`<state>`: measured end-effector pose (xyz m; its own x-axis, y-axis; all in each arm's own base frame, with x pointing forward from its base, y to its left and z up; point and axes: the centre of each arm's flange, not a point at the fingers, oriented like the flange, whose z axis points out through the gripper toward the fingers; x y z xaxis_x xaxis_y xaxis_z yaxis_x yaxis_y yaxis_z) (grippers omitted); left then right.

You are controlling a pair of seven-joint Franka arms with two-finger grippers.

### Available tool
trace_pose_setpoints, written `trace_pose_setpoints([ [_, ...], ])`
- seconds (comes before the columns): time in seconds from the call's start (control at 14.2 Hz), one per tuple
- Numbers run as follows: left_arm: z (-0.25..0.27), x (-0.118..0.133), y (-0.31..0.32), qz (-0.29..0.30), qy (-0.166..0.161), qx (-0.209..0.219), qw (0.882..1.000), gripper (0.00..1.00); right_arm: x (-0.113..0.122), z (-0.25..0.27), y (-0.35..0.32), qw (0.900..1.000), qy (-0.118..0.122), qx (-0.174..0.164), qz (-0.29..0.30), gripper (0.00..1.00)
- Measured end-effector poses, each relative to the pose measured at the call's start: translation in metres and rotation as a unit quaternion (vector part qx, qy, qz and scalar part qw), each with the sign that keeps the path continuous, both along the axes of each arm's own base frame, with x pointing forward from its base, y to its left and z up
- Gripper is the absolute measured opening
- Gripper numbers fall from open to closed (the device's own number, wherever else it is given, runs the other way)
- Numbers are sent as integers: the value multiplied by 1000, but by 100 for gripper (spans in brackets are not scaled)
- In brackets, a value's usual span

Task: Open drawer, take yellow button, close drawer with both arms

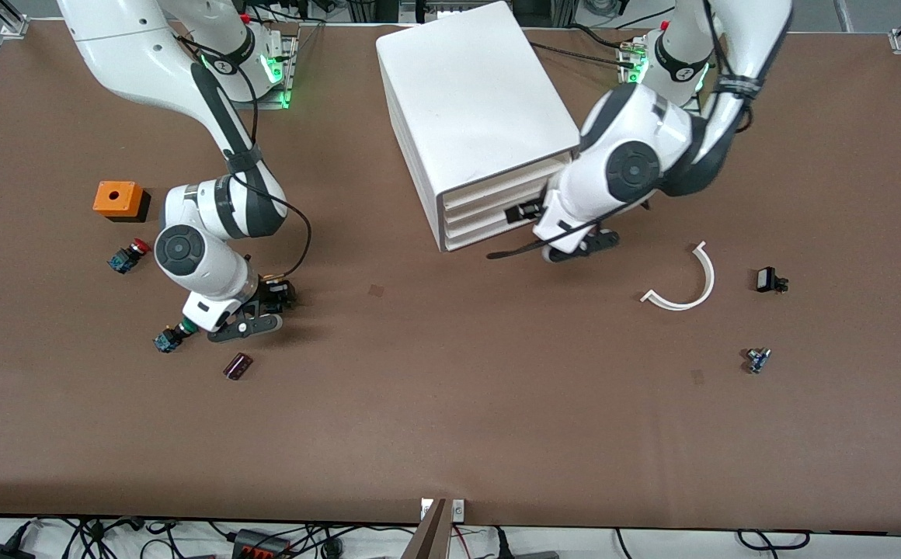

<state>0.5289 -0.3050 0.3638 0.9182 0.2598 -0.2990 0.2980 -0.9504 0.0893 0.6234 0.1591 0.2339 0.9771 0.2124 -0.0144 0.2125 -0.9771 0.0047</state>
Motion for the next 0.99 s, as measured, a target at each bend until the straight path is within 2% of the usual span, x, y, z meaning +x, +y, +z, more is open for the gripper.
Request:
trace_pose_setpoints([
  [0.07, 9, 17, 22, -16, -22, 9, 1000, 100, 10, 23, 4, 1000, 5, 0, -17, 95],
  [0.14, 17, 31, 42, -33, -38, 16, 999, 100, 18, 47, 7, 999, 13, 0, -30, 100],
  [0.42, 53, 68, 110, -129, -82, 54, 987, 100, 39, 136, 10, 998, 36, -5, -55, 100],
  [0.63, 110, 81, 154, -214, -75, 57, 972, 100, 47, 189, -10, 996, 44, -14, -70, 100],
  [0.77, 155, 82, 183, -251, -75, 51, 964, 100, 51, 219, -28, 996, 38, -17, -84, 100],
  [0.99, 208, 75, 235, -290, -108, 43, 950, 100, 52, 261, -51, 995, 13, -10, -101, 100],
])
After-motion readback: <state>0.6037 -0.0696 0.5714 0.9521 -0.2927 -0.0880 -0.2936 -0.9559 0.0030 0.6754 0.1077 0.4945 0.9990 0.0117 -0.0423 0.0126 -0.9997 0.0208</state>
